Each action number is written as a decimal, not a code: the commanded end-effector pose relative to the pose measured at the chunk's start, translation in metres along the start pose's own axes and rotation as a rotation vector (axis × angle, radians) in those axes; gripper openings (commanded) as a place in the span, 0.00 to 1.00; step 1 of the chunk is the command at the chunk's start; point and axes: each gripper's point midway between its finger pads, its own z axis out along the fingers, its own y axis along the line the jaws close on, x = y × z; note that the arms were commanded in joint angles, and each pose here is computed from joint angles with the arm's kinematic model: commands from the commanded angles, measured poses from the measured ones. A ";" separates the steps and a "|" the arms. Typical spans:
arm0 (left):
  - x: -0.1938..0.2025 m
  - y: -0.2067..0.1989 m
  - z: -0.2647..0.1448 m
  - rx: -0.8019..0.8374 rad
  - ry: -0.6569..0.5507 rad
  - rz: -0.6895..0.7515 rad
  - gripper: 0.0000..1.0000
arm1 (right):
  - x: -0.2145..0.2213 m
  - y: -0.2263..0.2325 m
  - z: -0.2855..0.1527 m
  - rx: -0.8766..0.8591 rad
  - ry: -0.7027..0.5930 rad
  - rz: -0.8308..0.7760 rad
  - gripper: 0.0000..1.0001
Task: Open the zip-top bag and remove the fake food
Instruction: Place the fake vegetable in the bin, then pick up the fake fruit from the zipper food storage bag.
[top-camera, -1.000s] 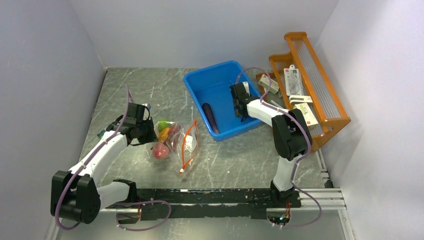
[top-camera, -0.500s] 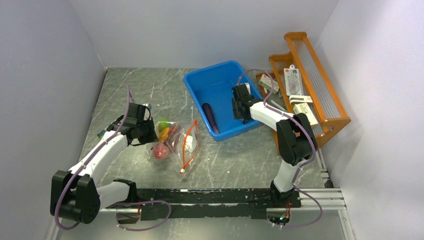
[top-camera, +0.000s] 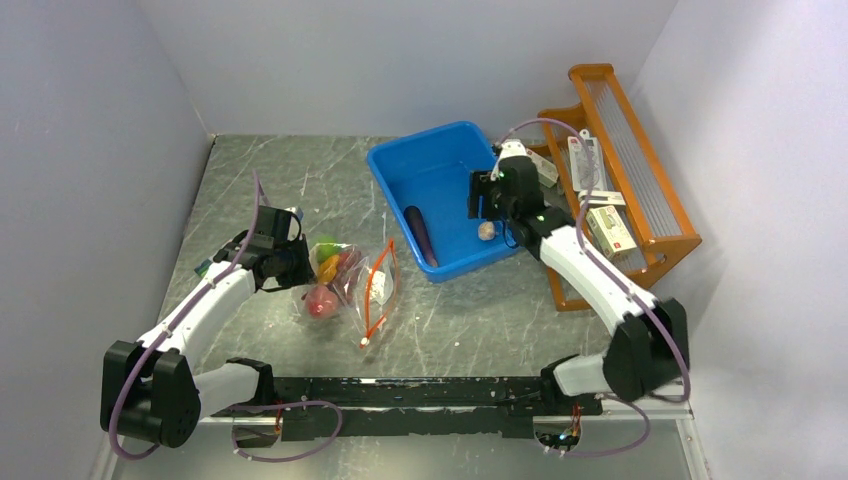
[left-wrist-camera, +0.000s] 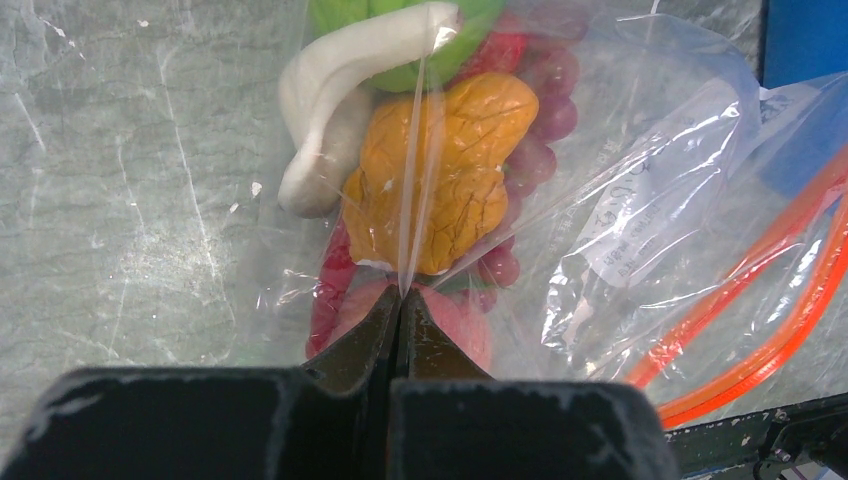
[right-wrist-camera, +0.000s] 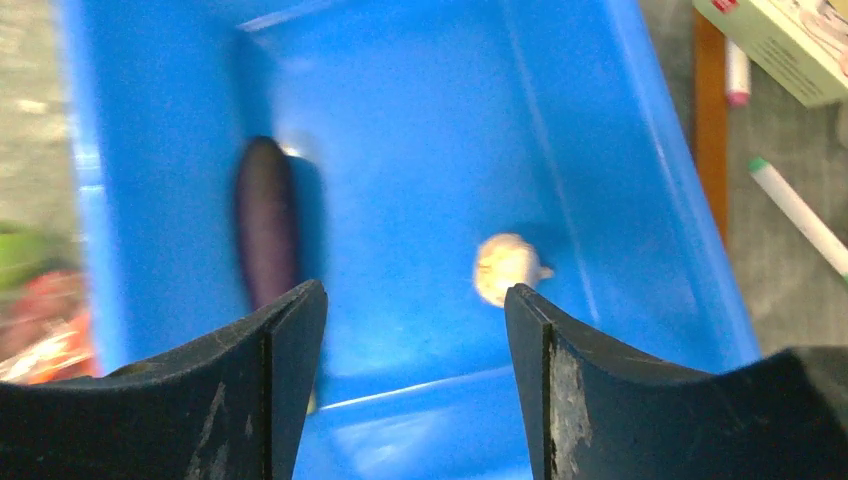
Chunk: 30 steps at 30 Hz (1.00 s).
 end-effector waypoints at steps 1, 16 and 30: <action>-0.002 -0.002 -0.001 -0.003 -0.015 0.005 0.07 | -0.028 0.047 -0.043 -0.297 -0.156 0.090 0.67; -0.007 0.001 -0.005 -0.018 -0.041 0.000 0.07 | 0.056 0.211 -0.179 -1.050 -0.134 0.131 0.70; -0.008 0.003 -0.006 -0.031 -0.048 -0.005 0.07 | 0.141 0.242 -0.137 -0.775 0.052 0.052 0.69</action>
